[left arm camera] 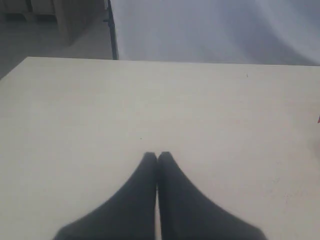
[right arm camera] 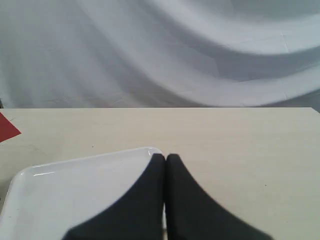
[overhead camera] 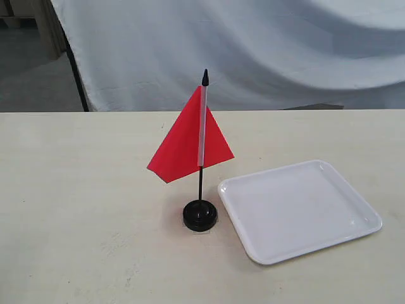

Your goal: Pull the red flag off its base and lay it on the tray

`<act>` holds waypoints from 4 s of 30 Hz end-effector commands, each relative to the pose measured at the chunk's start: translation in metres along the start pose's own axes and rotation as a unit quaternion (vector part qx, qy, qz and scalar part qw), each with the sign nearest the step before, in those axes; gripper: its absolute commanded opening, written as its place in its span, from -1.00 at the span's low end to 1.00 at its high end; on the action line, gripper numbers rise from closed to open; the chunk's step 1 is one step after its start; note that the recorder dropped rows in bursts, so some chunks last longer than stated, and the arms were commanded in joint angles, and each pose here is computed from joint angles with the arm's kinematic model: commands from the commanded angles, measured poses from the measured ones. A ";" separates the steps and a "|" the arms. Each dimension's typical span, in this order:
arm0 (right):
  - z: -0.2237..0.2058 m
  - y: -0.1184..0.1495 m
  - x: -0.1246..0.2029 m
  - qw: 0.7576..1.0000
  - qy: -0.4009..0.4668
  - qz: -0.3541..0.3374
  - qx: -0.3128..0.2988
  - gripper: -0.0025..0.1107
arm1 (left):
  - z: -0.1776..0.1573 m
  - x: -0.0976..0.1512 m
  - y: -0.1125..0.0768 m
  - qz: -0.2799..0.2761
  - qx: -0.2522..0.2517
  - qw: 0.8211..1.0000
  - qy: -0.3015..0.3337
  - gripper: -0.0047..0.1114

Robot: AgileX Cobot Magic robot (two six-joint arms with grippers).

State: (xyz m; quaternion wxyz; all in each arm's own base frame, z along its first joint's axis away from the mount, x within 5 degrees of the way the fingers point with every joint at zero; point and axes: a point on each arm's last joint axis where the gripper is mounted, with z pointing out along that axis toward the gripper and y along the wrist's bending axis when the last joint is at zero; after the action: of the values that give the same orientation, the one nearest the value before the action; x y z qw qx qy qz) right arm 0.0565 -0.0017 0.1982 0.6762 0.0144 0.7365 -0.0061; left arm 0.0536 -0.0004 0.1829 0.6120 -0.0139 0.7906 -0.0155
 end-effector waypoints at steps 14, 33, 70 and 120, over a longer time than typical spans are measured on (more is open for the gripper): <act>-0.002 0.001 -0.017 0.995 -0.096 -0.001 -0.005 -0.97 | 0.000 0.001 0.000 0.002 0.004 1.000 0.001 -0.92; -0.019 0.004 -0.074 0.875 -0.357 0.294 -0.145 -0.97 | 0.000 0.001 0.000 0.002 0.004 1.000 0.001 -0.92; 0.251 0.150 0.051 0.874 0.141 -0.049 -0.462 -0.97 | 0.000 0.001 0.000 0.002 0.004 1.000 0.001 -0.92; 0.269 0.201 0.072 0.877 0.065 -0.070 -0.470 0.40 | 0.000 0.001 0.000 0.002 0.004 1.000 0.001 -0.92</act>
State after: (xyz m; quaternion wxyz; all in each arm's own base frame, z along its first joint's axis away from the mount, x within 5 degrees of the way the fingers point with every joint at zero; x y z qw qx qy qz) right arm 0.3235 0.1909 0.1005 0.5296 -0.3474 0.7166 0.2919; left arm 0.0535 -0.0004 0.1828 0.6113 -0.0139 0.7911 -0.0154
